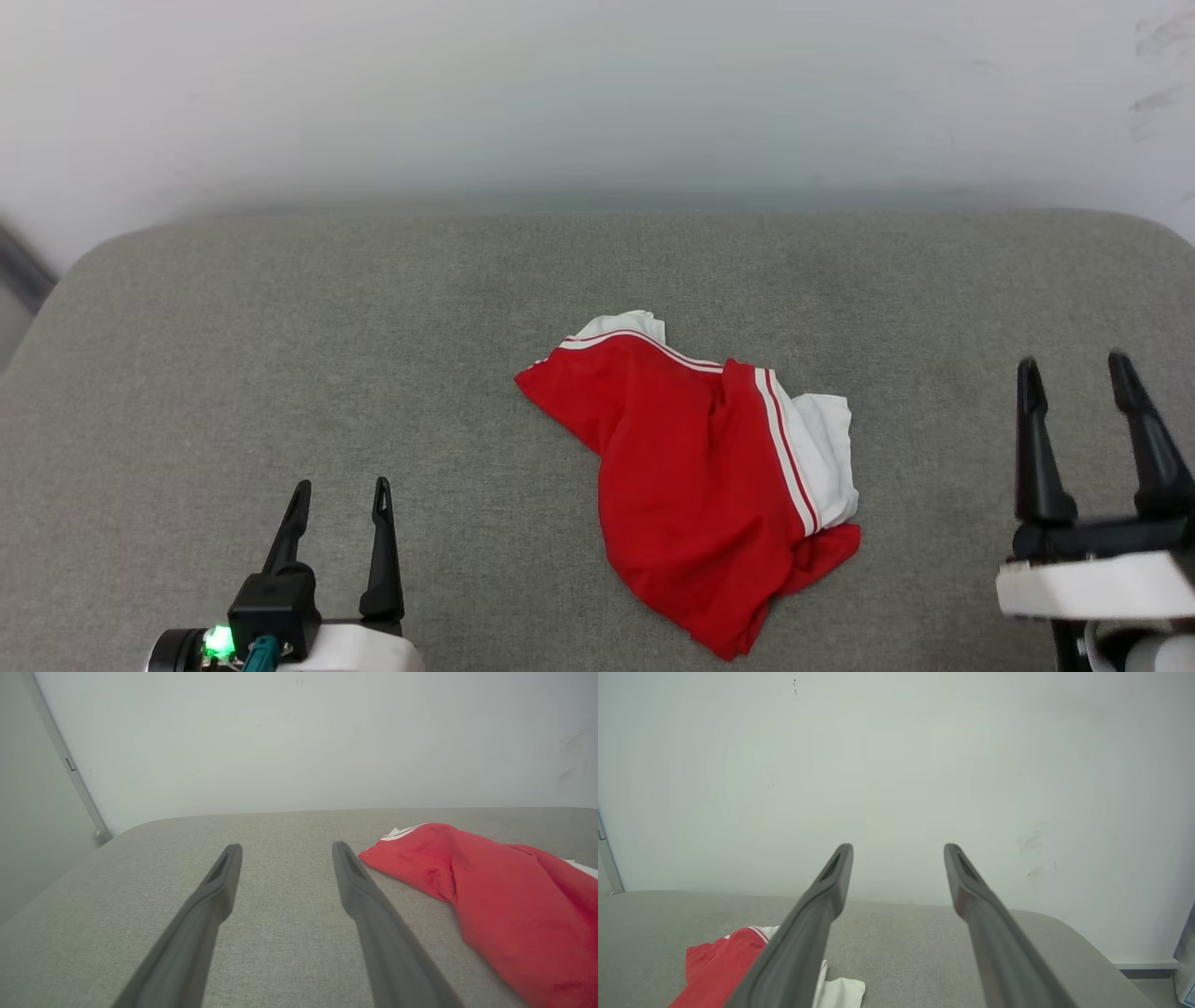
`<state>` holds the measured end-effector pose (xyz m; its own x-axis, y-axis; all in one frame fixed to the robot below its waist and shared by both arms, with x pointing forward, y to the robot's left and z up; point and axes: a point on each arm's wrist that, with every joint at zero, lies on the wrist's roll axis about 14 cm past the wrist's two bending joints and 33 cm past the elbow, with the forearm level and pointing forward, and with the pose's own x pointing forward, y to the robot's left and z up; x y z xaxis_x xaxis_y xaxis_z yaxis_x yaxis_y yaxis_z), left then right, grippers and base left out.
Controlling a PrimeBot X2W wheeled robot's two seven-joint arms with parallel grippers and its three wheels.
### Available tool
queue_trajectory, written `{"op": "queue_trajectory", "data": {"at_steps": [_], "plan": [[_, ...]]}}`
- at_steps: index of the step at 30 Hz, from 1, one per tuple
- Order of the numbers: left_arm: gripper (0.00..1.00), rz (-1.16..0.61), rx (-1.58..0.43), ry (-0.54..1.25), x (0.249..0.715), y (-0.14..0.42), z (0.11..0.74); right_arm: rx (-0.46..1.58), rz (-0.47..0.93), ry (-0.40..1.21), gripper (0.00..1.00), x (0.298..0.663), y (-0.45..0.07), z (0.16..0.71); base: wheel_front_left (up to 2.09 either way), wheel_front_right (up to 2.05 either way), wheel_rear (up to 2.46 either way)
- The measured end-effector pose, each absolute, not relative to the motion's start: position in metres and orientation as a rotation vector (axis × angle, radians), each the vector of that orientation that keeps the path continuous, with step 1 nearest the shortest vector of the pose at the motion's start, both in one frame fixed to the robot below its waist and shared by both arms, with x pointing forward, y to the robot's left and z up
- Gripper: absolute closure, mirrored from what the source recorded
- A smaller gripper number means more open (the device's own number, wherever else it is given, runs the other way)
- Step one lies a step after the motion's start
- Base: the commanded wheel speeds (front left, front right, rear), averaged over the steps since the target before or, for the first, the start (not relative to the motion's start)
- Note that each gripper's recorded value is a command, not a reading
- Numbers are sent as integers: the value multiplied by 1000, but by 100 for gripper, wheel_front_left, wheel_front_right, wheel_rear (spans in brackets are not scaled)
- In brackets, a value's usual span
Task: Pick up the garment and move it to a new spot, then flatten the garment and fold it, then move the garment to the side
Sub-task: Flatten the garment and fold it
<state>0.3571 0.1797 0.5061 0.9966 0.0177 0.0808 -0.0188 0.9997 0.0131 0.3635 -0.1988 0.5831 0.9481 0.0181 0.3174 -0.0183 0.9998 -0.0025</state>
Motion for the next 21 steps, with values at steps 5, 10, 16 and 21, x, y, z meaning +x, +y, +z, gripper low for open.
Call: {"op": "queue_trajectory", "data": {"at_steps": [5, 10, 16, 21], "plan": [[0, 19, 9, -75, 366, 179, 504, -107, 90, -474, 0, 396, -183, 637, 0, 0, 0], [0, 15, 9, -67, 374, 178, 501, -209, 190, -435, 0, 435, -173, 644, 0, 0, 0], [0, 16, 6, -52, 382, 178, 495, -302, 305, -123, 0, 479, -163, 622, 0, 0, 0], [0, 19, 0, -45, 392, 177, 491, -405, 424, 293, 0, 483, -157, 563, 0, 0, 0]]}}
